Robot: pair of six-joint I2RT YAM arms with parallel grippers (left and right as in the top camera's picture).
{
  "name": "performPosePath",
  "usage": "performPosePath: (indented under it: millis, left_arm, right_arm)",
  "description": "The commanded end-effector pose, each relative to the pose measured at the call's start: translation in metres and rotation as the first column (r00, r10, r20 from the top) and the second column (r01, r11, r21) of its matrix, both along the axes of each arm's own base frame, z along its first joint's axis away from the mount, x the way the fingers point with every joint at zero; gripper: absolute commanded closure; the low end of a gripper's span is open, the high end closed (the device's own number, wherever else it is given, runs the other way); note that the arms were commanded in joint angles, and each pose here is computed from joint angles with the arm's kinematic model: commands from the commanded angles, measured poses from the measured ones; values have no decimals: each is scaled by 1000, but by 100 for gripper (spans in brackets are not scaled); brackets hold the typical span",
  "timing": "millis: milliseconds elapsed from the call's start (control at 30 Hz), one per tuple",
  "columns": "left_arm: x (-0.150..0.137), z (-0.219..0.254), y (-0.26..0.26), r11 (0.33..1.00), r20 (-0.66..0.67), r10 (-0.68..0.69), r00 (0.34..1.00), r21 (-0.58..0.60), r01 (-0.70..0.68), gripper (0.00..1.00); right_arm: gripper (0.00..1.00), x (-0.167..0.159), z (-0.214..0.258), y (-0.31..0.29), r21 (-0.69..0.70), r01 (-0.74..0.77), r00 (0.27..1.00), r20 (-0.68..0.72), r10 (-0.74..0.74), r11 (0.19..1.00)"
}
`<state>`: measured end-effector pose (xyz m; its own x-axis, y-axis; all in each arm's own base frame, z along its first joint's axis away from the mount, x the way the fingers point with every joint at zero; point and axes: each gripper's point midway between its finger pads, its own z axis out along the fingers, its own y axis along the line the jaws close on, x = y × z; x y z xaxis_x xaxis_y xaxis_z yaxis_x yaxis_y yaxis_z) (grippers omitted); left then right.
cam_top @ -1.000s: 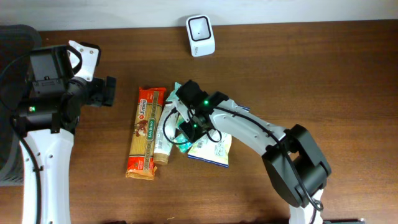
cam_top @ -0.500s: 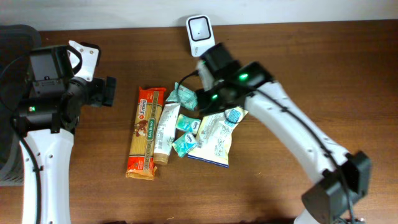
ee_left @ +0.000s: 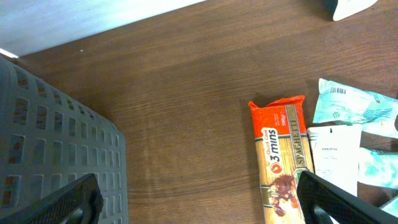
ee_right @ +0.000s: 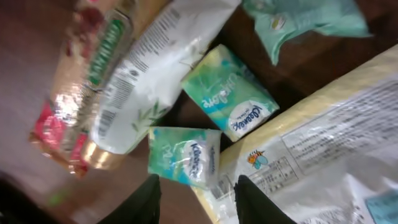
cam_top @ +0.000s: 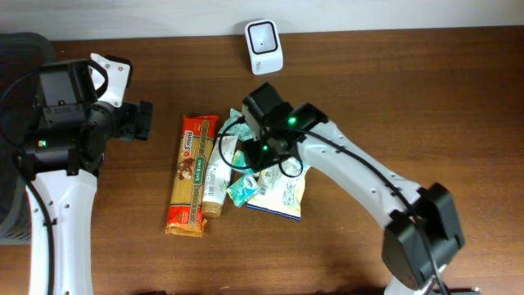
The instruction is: Scan the item barcode
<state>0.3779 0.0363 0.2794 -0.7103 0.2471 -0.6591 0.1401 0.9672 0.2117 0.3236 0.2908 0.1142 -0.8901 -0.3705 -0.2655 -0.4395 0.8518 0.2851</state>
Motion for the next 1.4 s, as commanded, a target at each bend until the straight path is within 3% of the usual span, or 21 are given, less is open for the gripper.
performPosePath:
  millis: [0,267,333,400,633,767,867,967,1133,1200,1233,1267,1333,1367]
  left_arm:
    - [1,1,0,1000,2,-17,1000,5,17,1]
    - [1,1,0,1000,2,-17,1000,5,17,1]
    - [1,1,0,1000,2,-17,1000,5,17,1]
    - [1,1,0,1000,2,-17,1000,5,17,1]
    - [1,1,0,1000,2,-17,1000,5,17,1]
    - [1,1,0,1000,2,-17,1000,5,17,1]
    - [1,1,0,1000,1,-17,1000,5,17,1]
    - [1,1,0,1000,1,-17,1000,5,17,1]
    - [1,1,0,1000,1,-17,1000,5,17,1]
    - [1,1,0,1000,1,-17,1000,5,17,1]
    - [1,1,0,1000,1,-17,1000,5,17,1]
    - [1,1,0,1000,1,-17,1000,5,17,1]
    - [1,1,0,1000,1,-17,1000,5,17,1]
    - [1,1,0,1000,1,-17,1000,5,17,1]
  right_arm:
    - [62,-10,-34,5,-21,-36,995,-89,34,999]
    - [61,-35,-91,20,-60,-95,969,-234,78,994]
    - [71,-36,-101,18,-75,-96,965,-250,75,993]
    - [96,-33,-104,16,-89,-91,969,-238,68,992]
    - [96,-18,-60,16,-61,-67,980,-190,54,996]
    - [96,-9,1,3,-27,40,994,-98,-43,999]
    - [96,-4,34,-23,-3,195,976,-98,-194,981]
    - [96,10,31,-67,-96,430,892,-107,-439,898]
    - [96,24,11,-111,-190,666,726,-55,-685,721]
    - [96,27,5,-106,-173,633,761,-42,-647,755]
    - [86,32,8,-89,-122,448,892,-14,-453,886]
    - [64,31,13,-68,-45,229,973,-1,-230,972]
    - [39,37,20,-63,-50,12,996,92,-7,999]
    - [34,42,27,-62,-52,-28,991,126,34,998]
